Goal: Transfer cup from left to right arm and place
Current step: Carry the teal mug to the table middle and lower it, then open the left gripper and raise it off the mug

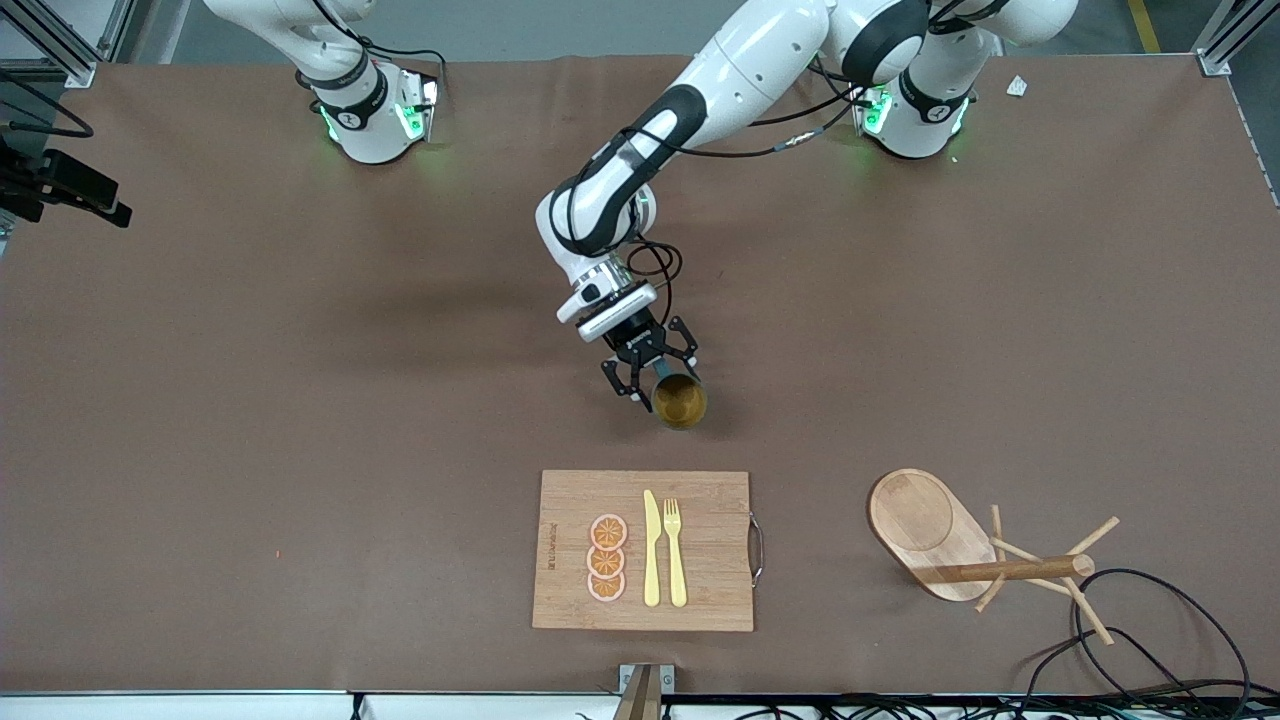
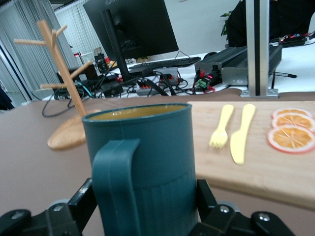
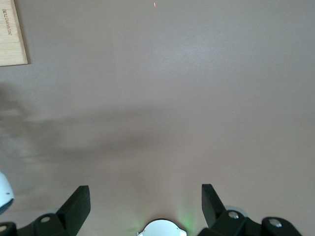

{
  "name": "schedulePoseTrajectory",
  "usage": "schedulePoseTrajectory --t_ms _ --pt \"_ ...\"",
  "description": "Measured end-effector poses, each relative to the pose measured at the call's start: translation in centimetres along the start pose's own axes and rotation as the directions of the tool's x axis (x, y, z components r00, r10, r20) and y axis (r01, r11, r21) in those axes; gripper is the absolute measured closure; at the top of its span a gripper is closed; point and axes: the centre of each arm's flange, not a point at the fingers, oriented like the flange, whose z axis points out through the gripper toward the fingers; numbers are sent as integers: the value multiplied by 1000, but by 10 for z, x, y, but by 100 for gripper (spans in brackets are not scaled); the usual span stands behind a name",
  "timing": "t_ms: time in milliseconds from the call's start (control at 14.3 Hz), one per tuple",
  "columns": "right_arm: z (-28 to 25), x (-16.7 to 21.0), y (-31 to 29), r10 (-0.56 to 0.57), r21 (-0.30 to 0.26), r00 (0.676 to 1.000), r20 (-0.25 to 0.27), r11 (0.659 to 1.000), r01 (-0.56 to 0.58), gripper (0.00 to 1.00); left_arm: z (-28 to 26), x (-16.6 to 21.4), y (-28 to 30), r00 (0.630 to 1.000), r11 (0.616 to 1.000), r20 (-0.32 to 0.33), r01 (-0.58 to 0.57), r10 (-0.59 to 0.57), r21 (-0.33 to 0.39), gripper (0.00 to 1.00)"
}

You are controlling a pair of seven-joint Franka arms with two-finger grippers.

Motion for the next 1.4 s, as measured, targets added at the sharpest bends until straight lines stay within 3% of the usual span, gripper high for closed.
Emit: schedulePoseTrajectory --t_ms 559,908,1187,1397 --pt "0 0 0 0 0 1000 0 1000 0 0 -36 -77 -2 995 995 -75 60 -66 -78 14" --pt "0 0 0 0 0 1000 0 1000 0 0 -60 -86 -2 991 990 -80 97 -106 -107 0" --pt "0 0 0 0 0 1000 -5 1000 0 0 -111 -90 -6 985 982 -15 173 -175 -81 0" --pt "-2 1 2 4 1 1000 -10 1000 -4 0 -161 -64 -14 970 972 65 235 -233 -22 0"
